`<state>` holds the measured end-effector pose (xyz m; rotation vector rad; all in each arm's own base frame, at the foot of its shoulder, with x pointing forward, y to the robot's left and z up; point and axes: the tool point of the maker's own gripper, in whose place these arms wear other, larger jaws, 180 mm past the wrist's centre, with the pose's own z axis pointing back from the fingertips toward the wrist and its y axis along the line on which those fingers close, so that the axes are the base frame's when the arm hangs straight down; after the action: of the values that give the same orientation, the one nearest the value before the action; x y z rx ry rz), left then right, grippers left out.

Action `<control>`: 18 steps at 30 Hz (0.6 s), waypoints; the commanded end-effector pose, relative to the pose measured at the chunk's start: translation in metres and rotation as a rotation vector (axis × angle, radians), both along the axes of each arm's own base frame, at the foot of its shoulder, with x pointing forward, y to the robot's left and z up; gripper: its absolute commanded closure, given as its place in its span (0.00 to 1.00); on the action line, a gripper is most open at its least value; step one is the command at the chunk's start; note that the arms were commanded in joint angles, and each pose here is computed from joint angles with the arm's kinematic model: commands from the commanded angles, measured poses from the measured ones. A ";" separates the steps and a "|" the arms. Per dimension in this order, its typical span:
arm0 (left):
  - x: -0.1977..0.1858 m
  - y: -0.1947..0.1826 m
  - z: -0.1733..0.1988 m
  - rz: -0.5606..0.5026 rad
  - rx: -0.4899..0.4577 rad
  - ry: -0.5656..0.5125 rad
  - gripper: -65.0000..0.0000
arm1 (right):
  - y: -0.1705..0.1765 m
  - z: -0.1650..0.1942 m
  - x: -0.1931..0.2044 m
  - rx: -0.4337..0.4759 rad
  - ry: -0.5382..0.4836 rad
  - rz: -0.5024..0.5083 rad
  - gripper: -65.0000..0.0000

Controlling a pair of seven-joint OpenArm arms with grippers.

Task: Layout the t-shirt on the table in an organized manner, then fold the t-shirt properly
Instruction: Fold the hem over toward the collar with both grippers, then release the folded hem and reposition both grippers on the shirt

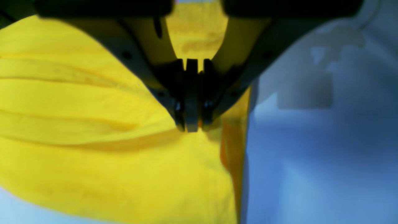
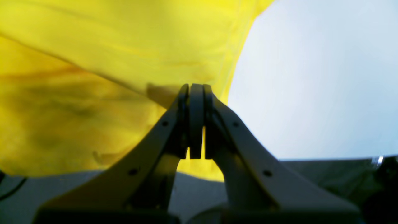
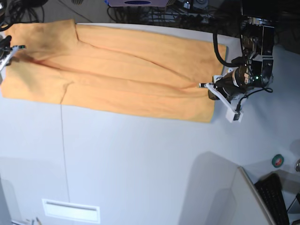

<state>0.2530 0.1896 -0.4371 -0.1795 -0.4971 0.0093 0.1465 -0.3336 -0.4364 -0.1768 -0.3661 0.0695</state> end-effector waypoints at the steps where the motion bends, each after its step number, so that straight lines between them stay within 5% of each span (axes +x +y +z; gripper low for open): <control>1: 0.006 0.000 0.012 -0.007 -0.001 -0.043 1.00 | -0.015 0.014 0.007 -0.041 -0.040 -0.006 1.00; 18: -0.030 0.002 0.005 -0.034 0.023 0.007 1.00 | -0.025 0.009 -0.012 -0.044 -0.005 -0.046 1.00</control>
<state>0.2175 0.1886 -0.4380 -0.1711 -0.4613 -0.0222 0.1280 -0.3495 -0.4371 -0.1995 -0.3410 0.0197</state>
